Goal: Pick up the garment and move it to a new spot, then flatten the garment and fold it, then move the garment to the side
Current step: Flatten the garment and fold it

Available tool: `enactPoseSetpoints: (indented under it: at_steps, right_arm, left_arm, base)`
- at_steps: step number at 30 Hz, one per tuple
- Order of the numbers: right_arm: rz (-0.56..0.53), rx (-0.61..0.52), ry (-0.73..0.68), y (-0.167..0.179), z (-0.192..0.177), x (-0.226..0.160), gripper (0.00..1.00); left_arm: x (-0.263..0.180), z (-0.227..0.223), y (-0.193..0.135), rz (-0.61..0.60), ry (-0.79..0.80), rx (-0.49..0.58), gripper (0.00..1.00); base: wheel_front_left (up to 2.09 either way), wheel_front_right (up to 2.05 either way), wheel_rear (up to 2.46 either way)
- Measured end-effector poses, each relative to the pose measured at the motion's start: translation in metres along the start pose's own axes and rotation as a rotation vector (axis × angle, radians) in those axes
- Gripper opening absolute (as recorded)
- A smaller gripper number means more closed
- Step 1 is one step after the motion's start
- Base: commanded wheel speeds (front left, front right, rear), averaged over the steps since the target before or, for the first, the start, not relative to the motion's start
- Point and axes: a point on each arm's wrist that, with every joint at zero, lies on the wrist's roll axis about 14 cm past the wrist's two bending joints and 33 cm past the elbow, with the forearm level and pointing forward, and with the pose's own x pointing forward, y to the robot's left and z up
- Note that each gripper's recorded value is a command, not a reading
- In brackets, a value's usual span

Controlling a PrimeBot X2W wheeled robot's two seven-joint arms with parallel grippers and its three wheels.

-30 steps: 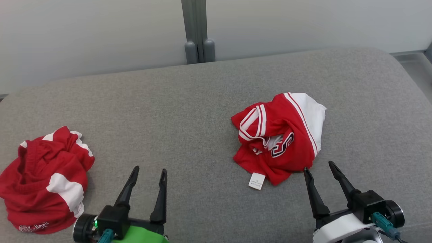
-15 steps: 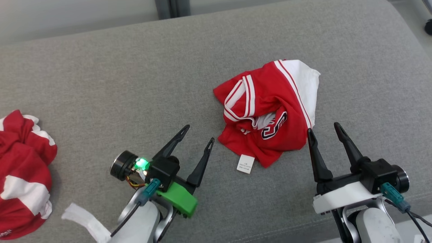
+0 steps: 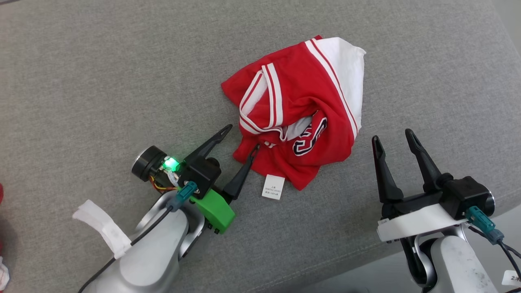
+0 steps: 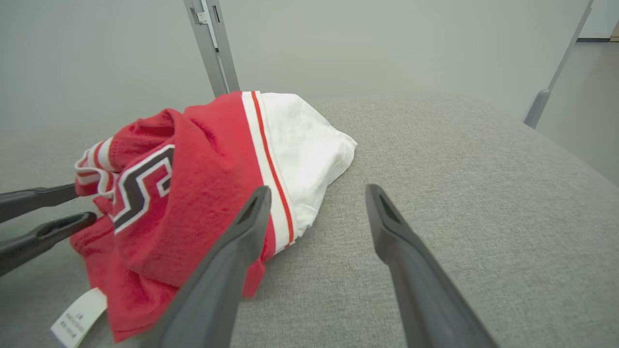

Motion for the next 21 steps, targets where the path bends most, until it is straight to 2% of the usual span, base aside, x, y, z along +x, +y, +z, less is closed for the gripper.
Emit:
enactPoseSetpoints:
  at_steps: [7, 9, 21]
  right_arm:
    - [-0.039, -0.002, 0.017, -0.013, -0.004, -0.004, 1.00]
    - [-0.040, 0.000, 0.015, -0.013, -0.003, -0.006, 1.00]
    - [-0.044, 0.034, -0.039, -0.011, 0.017, -0.020, 1.00]
  left_arm:
    - [0.018, 0.009, -0.004, -0.038, -0.042, -0.005, 1.00]
    - [0.019, 0.013, -0.011, -0.060, -0.052, 0.003, 0.00]
    - [0.020, 0.070, -0.041, -0.178, -0.175, 0.098, 0.00]
  base:
    - [0.00, 0.00, 0.00]
    - [0.00, 0.00, 0.00]
    - [0.00, 0.00, 0.00]
